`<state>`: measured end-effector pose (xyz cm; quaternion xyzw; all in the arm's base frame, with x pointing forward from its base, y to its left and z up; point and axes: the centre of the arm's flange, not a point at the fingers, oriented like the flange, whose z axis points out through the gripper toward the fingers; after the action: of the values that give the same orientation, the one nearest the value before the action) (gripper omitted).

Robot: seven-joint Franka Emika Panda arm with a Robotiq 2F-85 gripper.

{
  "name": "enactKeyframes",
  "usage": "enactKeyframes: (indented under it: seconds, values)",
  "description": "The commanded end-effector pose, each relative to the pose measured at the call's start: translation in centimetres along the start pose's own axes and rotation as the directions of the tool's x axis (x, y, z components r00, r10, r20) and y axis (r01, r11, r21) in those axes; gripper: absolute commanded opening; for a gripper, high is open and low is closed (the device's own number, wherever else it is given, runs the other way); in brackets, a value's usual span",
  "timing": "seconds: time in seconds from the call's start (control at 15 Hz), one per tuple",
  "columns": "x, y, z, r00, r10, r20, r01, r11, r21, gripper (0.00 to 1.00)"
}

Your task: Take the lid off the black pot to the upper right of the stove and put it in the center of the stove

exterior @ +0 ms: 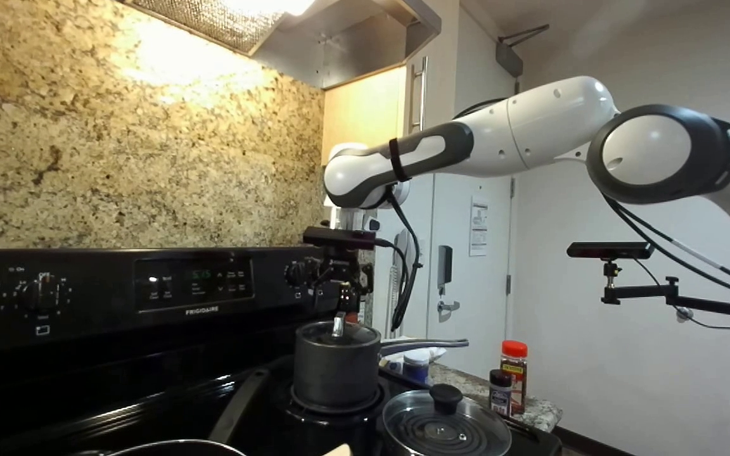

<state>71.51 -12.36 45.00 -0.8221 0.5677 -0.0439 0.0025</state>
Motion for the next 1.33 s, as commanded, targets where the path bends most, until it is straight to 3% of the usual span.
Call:
enactKeyframes:
  seconds: [0.0,0.6,0.67,0.73,1.27]
  values:
    - [0.3,0.4,0.3,1.000,0.016,0.012,-0.016,1.000,0.021,1.00]
    - [0.5,0.4,2.9,0.998,0.034,0.059,-0.033,0.999,-0.004,1.00]
    - [0.6,0.4,3.0,0.998,0.035,0.058,-0.035,0.999,-0.005,0.91]
    - [0.6,0.4,3.0,0.998,0.038,0.058,-0.038,0.999,-0.003,0.72]
    - [0.9,0.9,2.5,0.997,0.047,0.057,-0.047,0.999,-0.007,0.21]
